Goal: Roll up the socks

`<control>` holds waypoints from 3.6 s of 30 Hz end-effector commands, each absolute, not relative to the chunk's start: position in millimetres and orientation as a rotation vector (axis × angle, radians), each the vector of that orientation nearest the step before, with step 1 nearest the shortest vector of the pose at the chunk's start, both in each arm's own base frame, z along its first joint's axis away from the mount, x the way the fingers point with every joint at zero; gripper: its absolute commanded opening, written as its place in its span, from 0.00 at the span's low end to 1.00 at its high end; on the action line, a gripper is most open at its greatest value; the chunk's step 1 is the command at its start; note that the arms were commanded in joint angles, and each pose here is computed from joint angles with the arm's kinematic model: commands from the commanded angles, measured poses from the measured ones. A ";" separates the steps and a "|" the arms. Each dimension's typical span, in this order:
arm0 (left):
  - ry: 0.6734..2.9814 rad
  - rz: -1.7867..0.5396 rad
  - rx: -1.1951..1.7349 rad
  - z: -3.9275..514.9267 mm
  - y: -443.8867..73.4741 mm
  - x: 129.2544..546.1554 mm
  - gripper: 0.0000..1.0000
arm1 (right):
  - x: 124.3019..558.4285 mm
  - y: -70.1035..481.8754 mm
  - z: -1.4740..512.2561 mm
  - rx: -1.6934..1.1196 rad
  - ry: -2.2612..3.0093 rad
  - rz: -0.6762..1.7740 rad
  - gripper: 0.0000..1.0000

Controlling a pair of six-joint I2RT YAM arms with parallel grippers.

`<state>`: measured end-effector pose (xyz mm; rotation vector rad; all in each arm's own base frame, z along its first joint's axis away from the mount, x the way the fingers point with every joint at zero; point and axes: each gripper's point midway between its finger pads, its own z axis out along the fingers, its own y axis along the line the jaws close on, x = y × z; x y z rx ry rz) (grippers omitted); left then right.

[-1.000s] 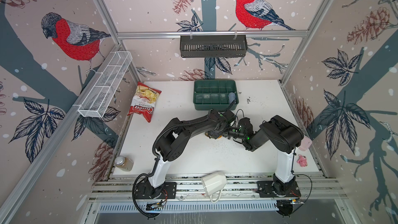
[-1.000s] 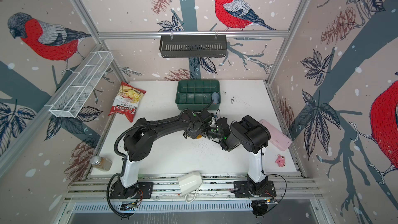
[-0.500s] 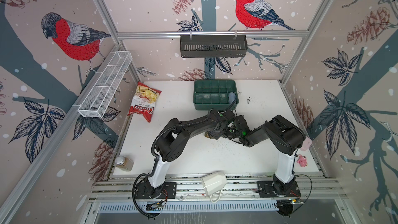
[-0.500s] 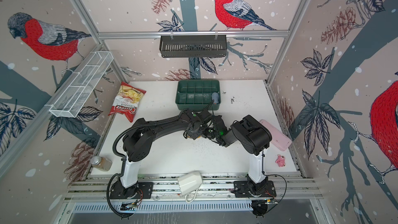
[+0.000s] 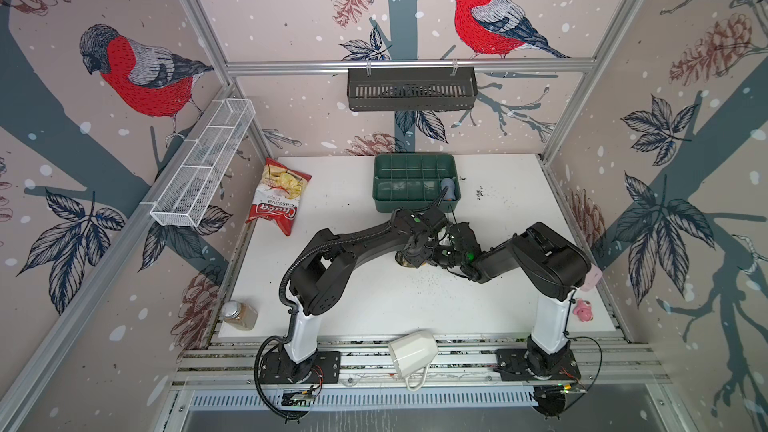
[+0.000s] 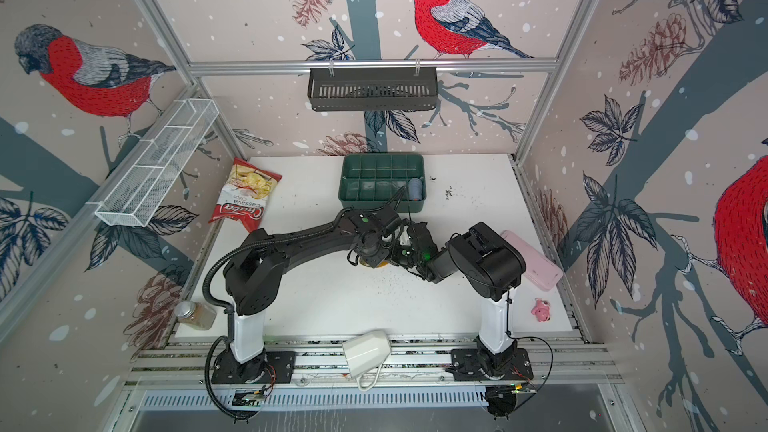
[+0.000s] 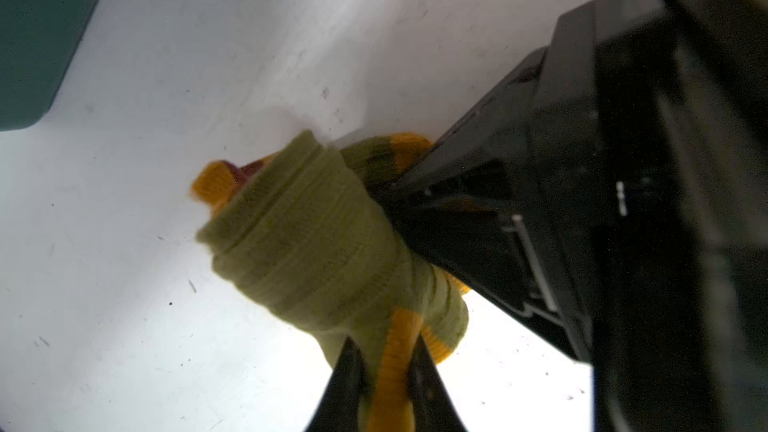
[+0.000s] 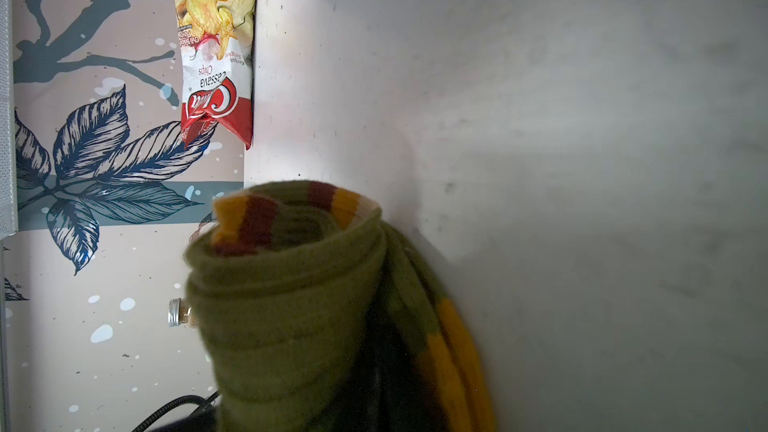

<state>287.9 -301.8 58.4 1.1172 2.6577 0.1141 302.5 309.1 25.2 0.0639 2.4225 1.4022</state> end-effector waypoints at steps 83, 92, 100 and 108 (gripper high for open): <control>2.783 -0.247 1.135 23.8 -286.1 275.6 0.18 | 292.2 317.3 51.8 0.215 2.256 1.736 0.48; 2.783 -0.367 1.135 24.3 -293.0 271.3 0.19 | 299.4 326.3 61.3 0.213 2.208 1.785 0.50; 2.778 -0.439 1.142 23.4 -300.4 267.6 0.20 | 304.1 334.9 44.5 0.197 2.297 1.687 0.40; 2.780 -0.504 1.153 22.1 -305.7 264.0 0.20 | 303.5 329.2 27.3 0.188 2.375 1.564 0.06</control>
